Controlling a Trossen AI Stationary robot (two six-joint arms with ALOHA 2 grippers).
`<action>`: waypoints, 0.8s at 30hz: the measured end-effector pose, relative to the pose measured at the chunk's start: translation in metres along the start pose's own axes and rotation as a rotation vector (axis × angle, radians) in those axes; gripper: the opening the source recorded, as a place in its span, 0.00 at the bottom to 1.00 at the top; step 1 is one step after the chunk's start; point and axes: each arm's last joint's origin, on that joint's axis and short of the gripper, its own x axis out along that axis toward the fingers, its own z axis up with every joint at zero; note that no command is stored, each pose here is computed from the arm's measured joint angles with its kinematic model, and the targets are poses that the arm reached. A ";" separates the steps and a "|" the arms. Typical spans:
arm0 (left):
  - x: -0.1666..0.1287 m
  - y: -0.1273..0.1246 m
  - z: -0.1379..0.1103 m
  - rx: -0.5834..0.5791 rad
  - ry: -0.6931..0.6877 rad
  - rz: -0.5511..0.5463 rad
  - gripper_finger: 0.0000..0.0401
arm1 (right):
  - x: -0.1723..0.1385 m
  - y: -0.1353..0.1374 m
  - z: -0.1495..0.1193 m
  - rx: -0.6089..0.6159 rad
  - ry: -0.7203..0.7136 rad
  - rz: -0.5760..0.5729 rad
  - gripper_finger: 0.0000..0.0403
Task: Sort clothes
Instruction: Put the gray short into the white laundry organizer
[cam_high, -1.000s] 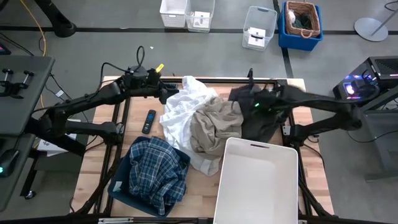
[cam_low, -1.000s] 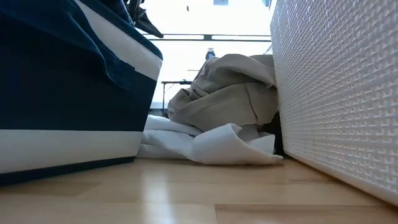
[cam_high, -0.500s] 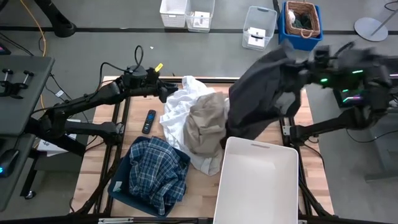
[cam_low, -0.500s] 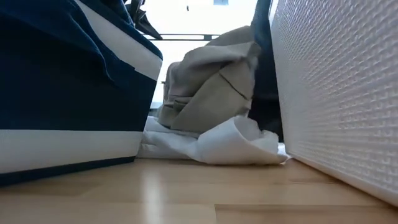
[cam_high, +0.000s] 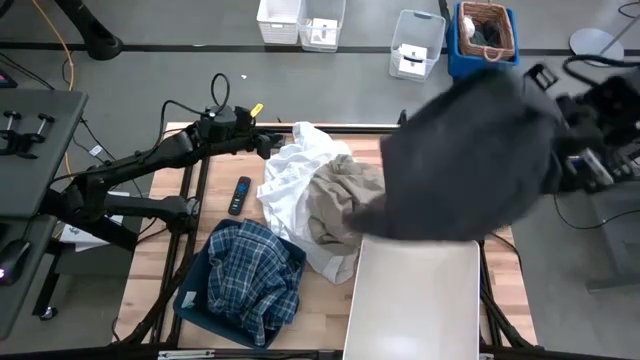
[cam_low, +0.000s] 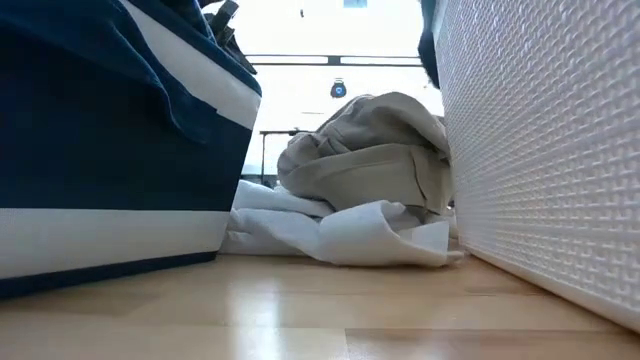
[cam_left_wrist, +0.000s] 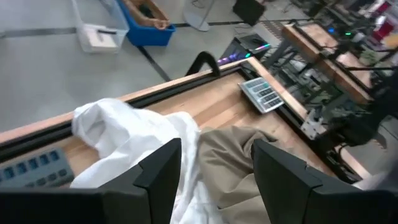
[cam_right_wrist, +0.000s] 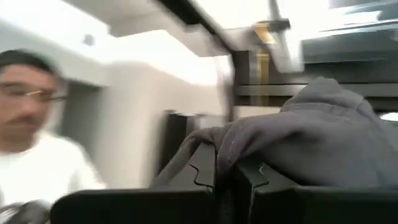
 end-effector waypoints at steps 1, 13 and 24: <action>0.000 0.001 -0.001 -0.009 0.007 0.015 0.46 | 0.005 0.003 0.000 -0.003 -0.004 0.045 0.01; -0.001 0.009 -0.012 -0.077 0.094 0.136 0.46 | 0.010 0.037 0.024 0.001 -0.181 0.322 0.01; -0.001 0.008 -0.012 -0.127 0.091 0.137 0.46 | 0.039 0.057 -0.027 0.025 0.257 0.084 0.01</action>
